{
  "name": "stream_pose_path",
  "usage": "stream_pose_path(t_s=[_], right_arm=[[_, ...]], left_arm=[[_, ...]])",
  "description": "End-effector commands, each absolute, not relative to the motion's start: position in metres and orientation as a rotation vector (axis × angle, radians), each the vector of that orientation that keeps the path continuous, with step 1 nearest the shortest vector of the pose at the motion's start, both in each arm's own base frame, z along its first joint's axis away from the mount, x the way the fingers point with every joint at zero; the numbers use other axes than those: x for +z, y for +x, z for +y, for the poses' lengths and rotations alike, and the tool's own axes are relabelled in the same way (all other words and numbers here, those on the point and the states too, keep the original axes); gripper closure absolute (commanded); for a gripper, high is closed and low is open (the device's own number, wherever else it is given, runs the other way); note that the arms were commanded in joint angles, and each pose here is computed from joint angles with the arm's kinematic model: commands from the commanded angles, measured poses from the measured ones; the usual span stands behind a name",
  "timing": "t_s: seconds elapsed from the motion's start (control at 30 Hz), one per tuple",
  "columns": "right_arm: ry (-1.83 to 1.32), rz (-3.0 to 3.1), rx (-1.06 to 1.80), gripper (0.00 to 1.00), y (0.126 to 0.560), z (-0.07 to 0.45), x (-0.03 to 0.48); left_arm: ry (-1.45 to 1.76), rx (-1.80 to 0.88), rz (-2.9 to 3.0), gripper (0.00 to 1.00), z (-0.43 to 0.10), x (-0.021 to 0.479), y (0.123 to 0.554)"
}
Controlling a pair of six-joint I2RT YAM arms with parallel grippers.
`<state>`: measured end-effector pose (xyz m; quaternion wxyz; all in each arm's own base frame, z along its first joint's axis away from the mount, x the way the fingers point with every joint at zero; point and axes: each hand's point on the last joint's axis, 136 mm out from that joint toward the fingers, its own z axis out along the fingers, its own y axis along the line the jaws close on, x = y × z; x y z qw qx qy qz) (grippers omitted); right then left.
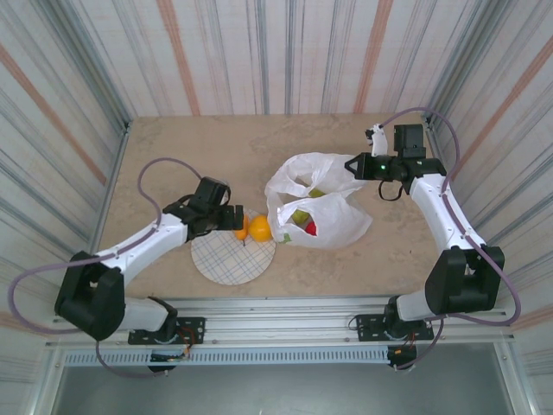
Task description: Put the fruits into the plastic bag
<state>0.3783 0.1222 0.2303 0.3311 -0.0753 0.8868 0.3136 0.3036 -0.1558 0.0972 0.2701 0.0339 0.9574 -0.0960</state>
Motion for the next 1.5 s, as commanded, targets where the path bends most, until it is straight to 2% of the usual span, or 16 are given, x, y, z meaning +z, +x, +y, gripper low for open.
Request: stream_pose_path(t_s=[0.0, 0.43, 0.67, 1.07, 1.47], right_arm=[[-0.198, 2.309, 0.842, 1.00, 0.372, 0.122, 0.235], [-0.200, 2.317, 0.840, 1.00, 0.371, 0.122, 0.230], [-0.199, 2.320, 0.840, 1.00, 0.372, 0.122, 0.228], [-0.196, 2.322, 0.851, 1.00, 0.375, 0.123, 0.226], [-0.196, 2.321, 0.848, 1.00, 0.374, 0.122, 0.226]], left_arm=[[0.059, -0.300, 2.573, 0.02, -0.165, 0.100, 0.318], [0.074, -0.243, 2.635, 0.08, -0.173, 0.070, 0.336], [0.067, -0.173, 2.664, 0.15, -0.162, 0.061, 0.329], [0.034, -0.209, 2.695, 0.18, -0.159, 0.052, 0.313], [0.031, -0.234, 2.700, 0.35, -0.163, 0.050, 0.313]])
